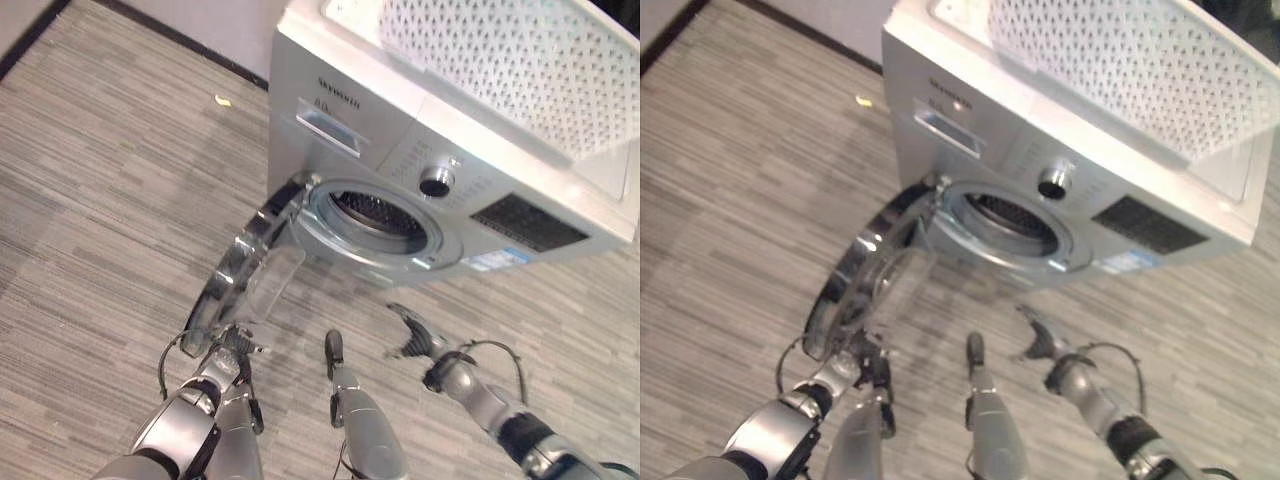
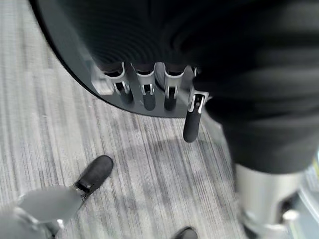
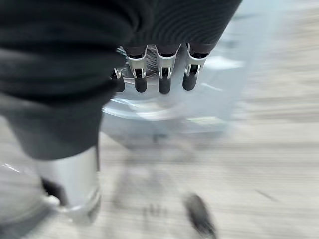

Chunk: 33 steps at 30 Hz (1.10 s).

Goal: Grab the laundry basket,head to the washer,open it,put in the laundry and shut it.

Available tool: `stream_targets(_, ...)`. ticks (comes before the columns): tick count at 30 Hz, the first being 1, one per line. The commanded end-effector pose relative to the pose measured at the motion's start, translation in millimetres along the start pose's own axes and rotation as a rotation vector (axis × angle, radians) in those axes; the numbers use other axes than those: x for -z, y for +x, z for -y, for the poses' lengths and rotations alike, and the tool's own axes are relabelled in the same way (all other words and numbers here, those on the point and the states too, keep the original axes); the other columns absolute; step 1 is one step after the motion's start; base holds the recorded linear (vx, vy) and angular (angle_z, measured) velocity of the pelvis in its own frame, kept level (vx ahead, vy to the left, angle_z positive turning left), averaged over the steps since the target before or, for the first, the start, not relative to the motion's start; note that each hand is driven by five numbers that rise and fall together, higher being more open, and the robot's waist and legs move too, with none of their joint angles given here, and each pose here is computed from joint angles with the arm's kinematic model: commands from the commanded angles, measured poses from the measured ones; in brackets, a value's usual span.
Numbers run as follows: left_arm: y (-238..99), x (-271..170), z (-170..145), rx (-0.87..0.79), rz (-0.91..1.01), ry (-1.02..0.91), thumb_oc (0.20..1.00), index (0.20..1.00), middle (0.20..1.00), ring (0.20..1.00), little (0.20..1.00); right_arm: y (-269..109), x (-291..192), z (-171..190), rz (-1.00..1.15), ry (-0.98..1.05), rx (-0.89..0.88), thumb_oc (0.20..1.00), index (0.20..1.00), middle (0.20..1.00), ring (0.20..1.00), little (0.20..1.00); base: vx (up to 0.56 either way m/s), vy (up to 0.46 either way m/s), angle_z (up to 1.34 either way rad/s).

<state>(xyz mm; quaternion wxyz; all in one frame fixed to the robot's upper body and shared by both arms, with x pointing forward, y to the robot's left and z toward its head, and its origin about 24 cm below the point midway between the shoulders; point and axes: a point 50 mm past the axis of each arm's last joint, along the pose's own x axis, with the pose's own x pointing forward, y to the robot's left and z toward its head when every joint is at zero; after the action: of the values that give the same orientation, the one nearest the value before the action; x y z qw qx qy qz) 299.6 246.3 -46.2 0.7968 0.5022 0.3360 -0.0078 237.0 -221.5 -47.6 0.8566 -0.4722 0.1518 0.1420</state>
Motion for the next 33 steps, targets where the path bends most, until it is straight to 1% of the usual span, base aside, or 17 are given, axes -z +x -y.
stream_targets(1,0,63,-77,-0.203,-0.165,0.088,1.0,1.0,1.0,1.0,1.0,-28,59,-8,-0.261,0.184,0.037,1.0,1.0,1.0,1.0,1.0,0.07,0.085,-1.87)
stream_targets(2,0,63,-77,-0.203,-0.165,0.089,1.0,1.0,1.0,1.0,1.0,-29,59,-9,-0.261,0.184,0.036,1.0,1.0,1.0,1.0,1.0,0.02,0.008,-1.91)
stream_targets(3,-2,74,-73,-0.195,-0.175,0.058,1.0,1.0,1.0,1.0,1.0,-43,79,-16,-0.371,0.269,0.05,1.0,1.0,1.0,1.0,1.0,0.04,-0.031,-0.78)
stream_targets(5,-6,87,-61,-0.175,-0.184,0.026,1.0,1.0,1.0,1.0,1.0,-60,101,-25,-0.494,0.341,0.065,1.0,1.0,1.0,1.0,1.0,-0.02,-0.06,0.1)
stream_targets(7,-7,87,-47,-0.149,-0.165,0.0,1.0,1.0,1.0,1.0,1.0,-73,115,-35,-0.595,0.377,0.054,1.0,1.0,1.0,1.0,1.0,-0.06,-0.071,0.24)
stream_targets(10,-10,87,-21,-0.115,-0.126,-0.051,1.0,1.0,1.0,1.0,1.0,-77,112,-53,-0.607,0.397,-0.006,1.0,1.0,1.0,1.0,1.0,0.12,-0.069,0.3)
stream_targets(11,-15,91,1,-0.063,-0.126,-0.045,1.0,1.0,1.0,1.0,1.0,-78,107,-65,-0.596,0.393,-0.058,1.0,1.0,1.0,1.0,1.0,0.19,-0.074,0.36)
stream_targets(12,-15,91,1,-0.062,-0.126,-0.045,1.0,1.0,1.0,1.0,1.0,-78,107,-65,-0.596,0.393,-0.058,1.0,1.0,1.0,1.0,1.0,0.16,-0.056,0.33)
stream_targets(15,-20,90,28,-0.002,-0.127,-0.063,1.0,1.0,1.0,1.0,1.0,-81,107,-76,-0.62,0.398,-0.094,1.0,1.0,1.0,1.0,1.0,0.1,-0.029,0.07)
stream_targets(17,-27,87,54,0.061,-0.119,-0.125,1.0,1.0,1.0,1.0,1.0,-81,106,-83,-0.639,0.408,-0.122,1.0,1.0,1.0,1.0,1.0,0.16,-0.028,0.05)
stream_targets(20,-35,91,72,0.108,-0.133,-0.202,1.0,1.0,1.0,1.0,1.0,-87,109,-91,-0.686,0.443,-0.14,1.0,1.0,1.0,1.0,1.0,0.1,-0.033,0.04)
stream_targets(21,-34,77,79,0.12,-0.112,-0.222,1.0,1.0,1.0,1.0,1.0,-86,106,-95,-0.682,0.445,-0.154,1.0,1.0,1.0,1.0,1.0,0.06,-0.028,0.06)
stream_targets(22,-34,77,79,0.12,-0.112,-0.222,1.0,1.0,1.0,1.0,1.0,-86,106,-95,-0.682,0.445,-0.154,1.0,1.0,1.0,1.0,1.0,0.07,-0.053,0.06)
stream_targets(23,-35,68,86,0.14,-0.097,-0.276,1.0,1.0,1.0,1.0,1.0,-89,106,-101,-0.705,0.469,-0.163,1.0,1.0,1.0,1.0,1.0,0.03,-0.048,0.07)
stream_targets(26,-42,73,99,0.178,-0.125,-0.335,1.0,1.0,1.0,1.0,1.0,-95,107,-108,-0.742,0.501,-0.178,1.0,1.0,1.0,1.0,1.0,0.08,-0.041,0.09)
stream_targets(29,-45,82,102,0.209,-0.153,-0.311,1.0,1.0,1.0,1.0,1.0,-103,109,-114,-0.752,0.467,-0.243,1.0,1.0,1.0,1.0,1.0,0.11,-0.004,0.04)
stream_targets(33,-44,91,96,0.202,-0.179,-0.275,1.0,1.0,1.0,1.0,1.0,-114,114,-118,-0.768,0.446,-0.277,1.0,1.0,1.0,1.0,1.0,0.07,-0.013,0.04)
